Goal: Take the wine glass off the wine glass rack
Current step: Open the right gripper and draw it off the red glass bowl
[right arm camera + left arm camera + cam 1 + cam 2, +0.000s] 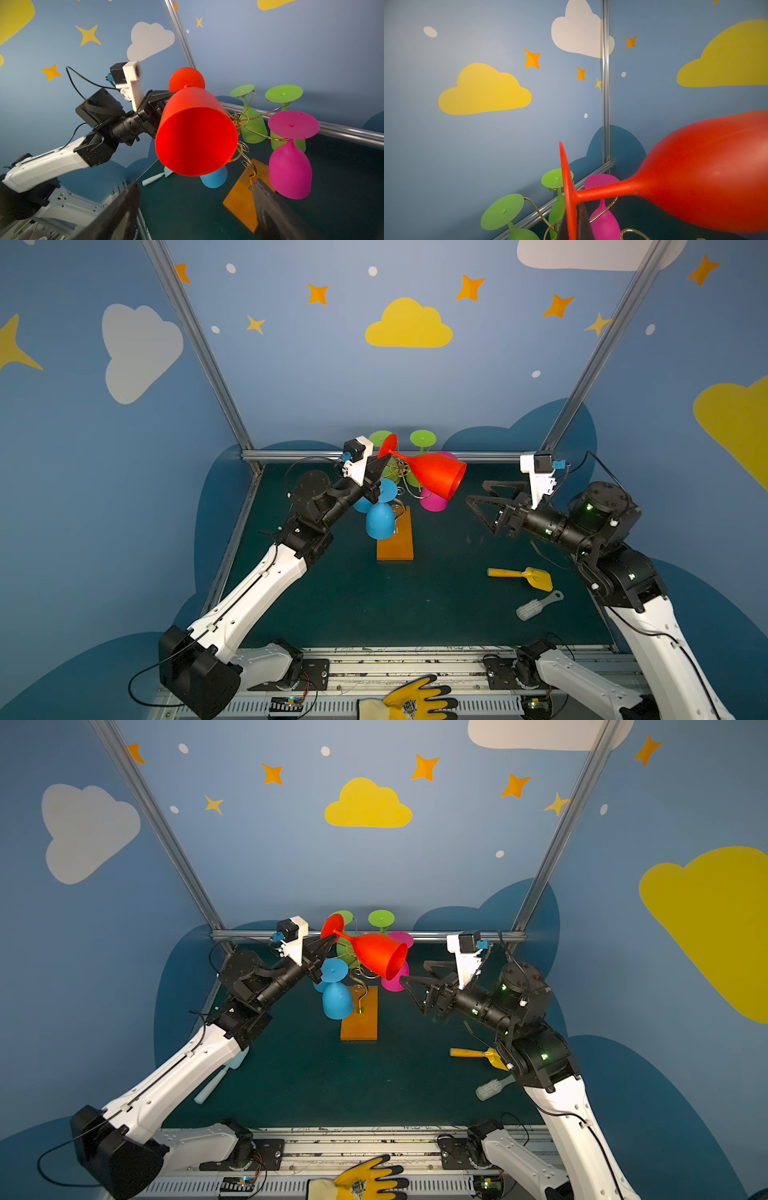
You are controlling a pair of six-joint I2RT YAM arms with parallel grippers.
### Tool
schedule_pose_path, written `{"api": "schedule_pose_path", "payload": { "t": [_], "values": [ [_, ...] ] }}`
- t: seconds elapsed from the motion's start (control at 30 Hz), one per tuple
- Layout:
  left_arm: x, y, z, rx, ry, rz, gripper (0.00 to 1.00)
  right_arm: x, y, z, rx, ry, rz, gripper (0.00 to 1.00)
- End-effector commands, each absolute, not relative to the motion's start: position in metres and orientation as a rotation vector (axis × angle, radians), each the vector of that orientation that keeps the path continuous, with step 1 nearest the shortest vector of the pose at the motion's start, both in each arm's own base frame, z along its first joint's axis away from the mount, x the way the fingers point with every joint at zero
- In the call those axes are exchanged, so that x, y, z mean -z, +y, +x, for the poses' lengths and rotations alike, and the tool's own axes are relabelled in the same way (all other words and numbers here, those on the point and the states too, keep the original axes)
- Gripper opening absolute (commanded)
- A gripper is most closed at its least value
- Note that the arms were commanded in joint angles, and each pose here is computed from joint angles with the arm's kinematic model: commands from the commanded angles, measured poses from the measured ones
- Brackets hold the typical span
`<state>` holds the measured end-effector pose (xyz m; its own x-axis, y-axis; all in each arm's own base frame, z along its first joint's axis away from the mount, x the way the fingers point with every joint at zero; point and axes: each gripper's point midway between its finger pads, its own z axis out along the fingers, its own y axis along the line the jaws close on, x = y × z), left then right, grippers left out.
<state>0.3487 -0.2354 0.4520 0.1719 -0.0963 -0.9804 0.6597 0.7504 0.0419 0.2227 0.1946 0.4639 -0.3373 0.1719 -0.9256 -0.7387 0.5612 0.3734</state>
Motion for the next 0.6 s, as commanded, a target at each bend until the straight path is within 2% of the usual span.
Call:
{"api": "schedule_pose_path", "payload": {
  "t": [0.0, 0.13, 0.23, 0.57],
  "values": [
    [-0.459, -0.231, 0.344, 0.604, 1.289, 0.498, 0.03, -0.464, 0.191, 0.233, -1.026, 1.664, -0.431, 0.75],
    [-0.459, -0.233, 0.343, 0.628, 1.292, 0.502, 0.03, -0.462, 0.186, 0.250, -1.030, 1.692, -0.379, 0.64],
    [-0.460, -0.234, 0.343, 0.642, 1.293, 0.501, 0.03, -0.464, 0.189, 0.258, -1.063, 1.685, -0.379, 0.60],
    [-0.459, -0.237, 0.345, 0.663, 1.303, 0.501, 0.03, -0.469, 0.202, 0.269, -1.151, 1.672, -0.396, 0.56]
  ]
}}
